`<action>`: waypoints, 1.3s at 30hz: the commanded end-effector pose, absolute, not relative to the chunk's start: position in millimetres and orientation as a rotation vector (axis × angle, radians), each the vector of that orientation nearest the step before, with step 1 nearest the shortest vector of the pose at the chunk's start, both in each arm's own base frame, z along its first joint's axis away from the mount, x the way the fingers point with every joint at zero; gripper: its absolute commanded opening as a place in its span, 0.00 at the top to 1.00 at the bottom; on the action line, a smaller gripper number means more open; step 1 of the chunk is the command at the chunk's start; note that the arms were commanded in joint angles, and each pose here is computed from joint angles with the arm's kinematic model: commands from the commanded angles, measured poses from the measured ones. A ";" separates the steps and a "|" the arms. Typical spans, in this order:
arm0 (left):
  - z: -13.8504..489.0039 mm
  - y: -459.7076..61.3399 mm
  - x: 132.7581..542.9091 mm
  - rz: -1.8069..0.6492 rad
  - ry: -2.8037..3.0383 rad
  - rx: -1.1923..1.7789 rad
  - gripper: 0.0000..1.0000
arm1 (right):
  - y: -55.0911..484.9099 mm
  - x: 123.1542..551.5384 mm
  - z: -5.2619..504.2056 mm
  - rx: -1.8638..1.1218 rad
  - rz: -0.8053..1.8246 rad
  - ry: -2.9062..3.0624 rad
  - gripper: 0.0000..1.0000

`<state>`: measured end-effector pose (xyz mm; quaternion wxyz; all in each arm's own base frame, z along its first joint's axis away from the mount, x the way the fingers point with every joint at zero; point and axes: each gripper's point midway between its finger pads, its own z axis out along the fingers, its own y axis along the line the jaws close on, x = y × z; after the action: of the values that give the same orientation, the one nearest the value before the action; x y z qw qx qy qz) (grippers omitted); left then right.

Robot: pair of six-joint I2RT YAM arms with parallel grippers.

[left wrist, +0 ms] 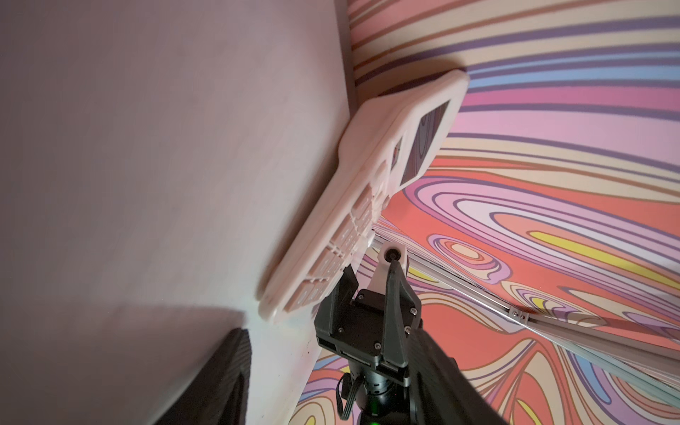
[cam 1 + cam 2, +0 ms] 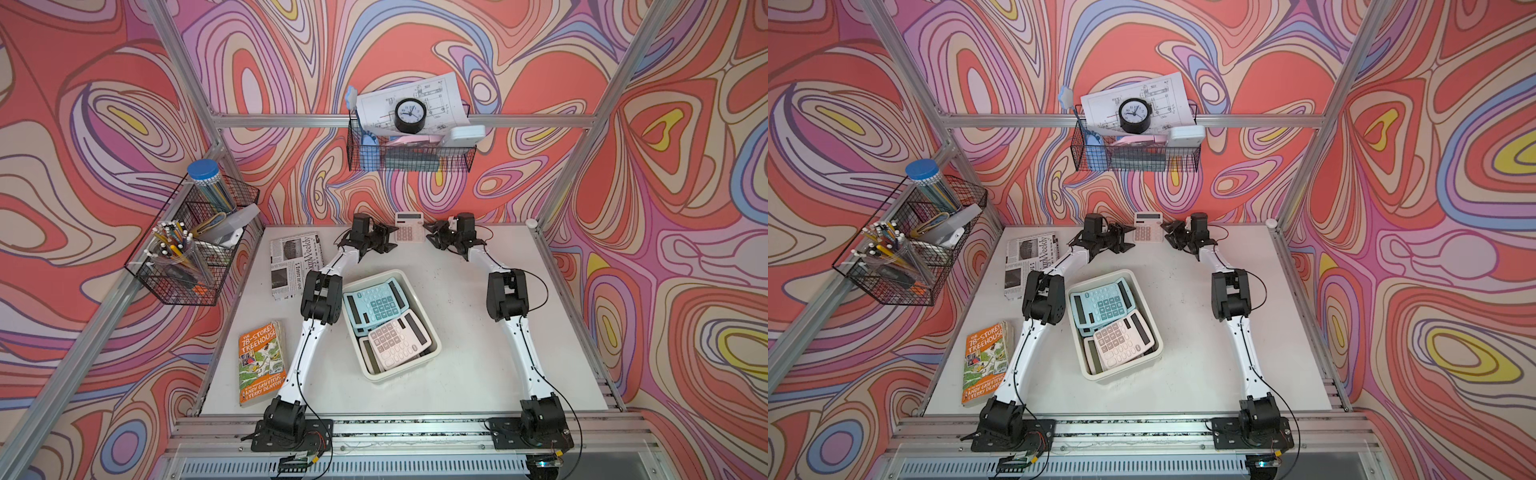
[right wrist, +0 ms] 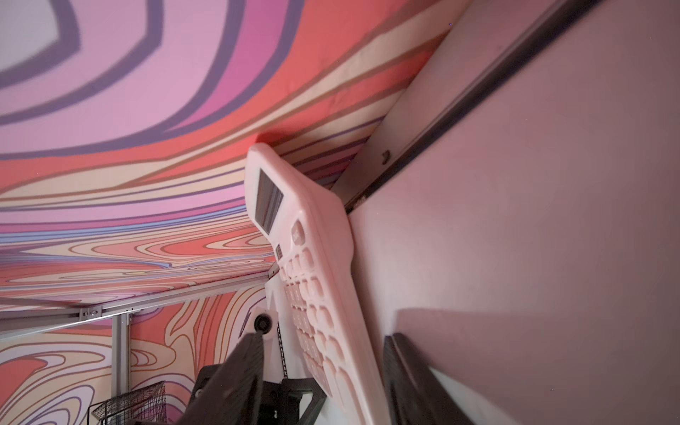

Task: Put the calculator in the storage box
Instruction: Pick up the calculator at the center of the board.

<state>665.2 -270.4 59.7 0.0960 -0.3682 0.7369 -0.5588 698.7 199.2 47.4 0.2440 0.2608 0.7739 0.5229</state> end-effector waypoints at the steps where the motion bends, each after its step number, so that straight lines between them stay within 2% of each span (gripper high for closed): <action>1: -13.6 -260.0 652.6 -1.528 2.283 -1.271 0.45 | 227.4 675.5 -20.4 0.799 1.417 2.259 0.46; 11: -9.4 -274.4 643.8 -1.585 2.328 -1.198 0.71 | 243.6 671.3 -26.2 0.817 1.470 2.246 0.50; 18: 0.4 -288.0 637.2 -1.615 2.347 -1.151 0.82 | 262.3 664.3 -22.7 0.808 1.530 2.242 0.53; 23: 8.4 -295.5 631.0 -1.637 2.349 -1.124 1.00 | 267.6 659.9 -18.6 0.839 1.580 2.213 0.54; 26: 15.7 -299.0 627.1 -1.650 2.353 -1.103 1.00 | 268.3 659.7 -13.3 0.846 1.593 2.197 0.55; 30: 23.5 -301.0 622.5 -1.661 2.348 -1.086 1.00 | 268.8 660.9 -4.8 0.864 1.622 2.165 0.70; 36: 44.5 -301.3 617.2 -1.683 2.321 -1.062 1.00 | 267.3 657.5 10.6 0.851 1.631 2.145 0.74; 39: 57.5 -300.2 614.7 -1.697 2.304 -1.043 1.00 | 267.0 650.8 14.3 0.853 1.642 2.150 0.84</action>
<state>632.5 -285.9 55.0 0.0749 -0.3453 0.7476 -0.5624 674.2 251.8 49.4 0.2189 0.2647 0.7321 0.5883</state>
